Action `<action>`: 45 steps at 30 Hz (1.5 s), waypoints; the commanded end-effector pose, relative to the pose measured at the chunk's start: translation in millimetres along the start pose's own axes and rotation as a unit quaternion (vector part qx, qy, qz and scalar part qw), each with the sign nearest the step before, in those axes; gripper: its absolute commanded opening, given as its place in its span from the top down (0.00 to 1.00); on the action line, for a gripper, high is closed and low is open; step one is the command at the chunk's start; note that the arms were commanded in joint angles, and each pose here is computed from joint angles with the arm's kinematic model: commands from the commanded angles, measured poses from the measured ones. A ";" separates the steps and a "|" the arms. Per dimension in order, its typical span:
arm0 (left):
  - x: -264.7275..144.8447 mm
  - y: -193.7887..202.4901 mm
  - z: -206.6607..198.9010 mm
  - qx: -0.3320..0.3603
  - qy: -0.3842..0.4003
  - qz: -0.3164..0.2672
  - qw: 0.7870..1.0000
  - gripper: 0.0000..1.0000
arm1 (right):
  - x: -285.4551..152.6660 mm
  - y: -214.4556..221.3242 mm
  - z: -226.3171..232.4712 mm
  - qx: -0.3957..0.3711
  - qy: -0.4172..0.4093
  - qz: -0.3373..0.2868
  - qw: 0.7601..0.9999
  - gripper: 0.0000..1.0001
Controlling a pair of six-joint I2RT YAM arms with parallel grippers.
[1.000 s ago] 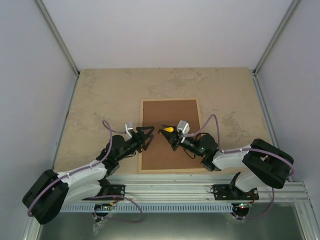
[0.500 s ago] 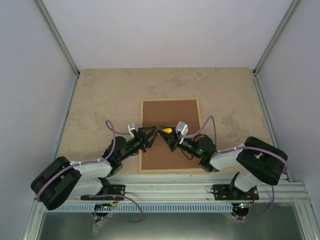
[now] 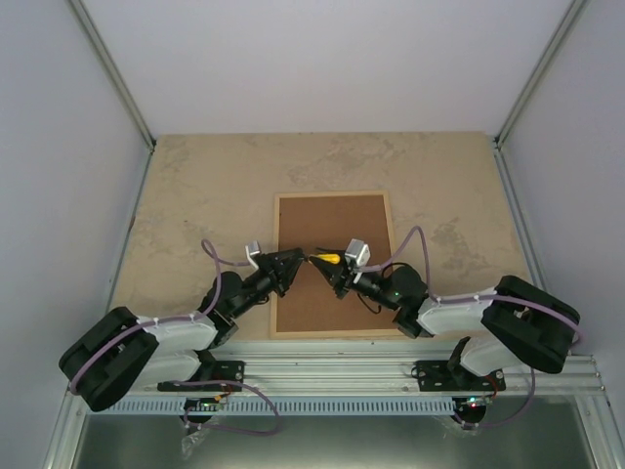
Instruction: Take the photo out of the frame
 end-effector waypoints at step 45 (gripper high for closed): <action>-19.9 -9.8 -9.4 0.143 -0.057 -0.079 0.985 1.00 | 9.3 33.9 1.2 -0.140 -0.106 0.226 0.958 0.62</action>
Point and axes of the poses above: each gripper's point midway between its finger pads, its own x axis out along the fingers, its own z axis along the line the jaws close on, y = z × x, the point moved 7 cm from there along -x, back along the fingers, and after that the axes turned 3 degrees about -x, right-handed, at the moved point
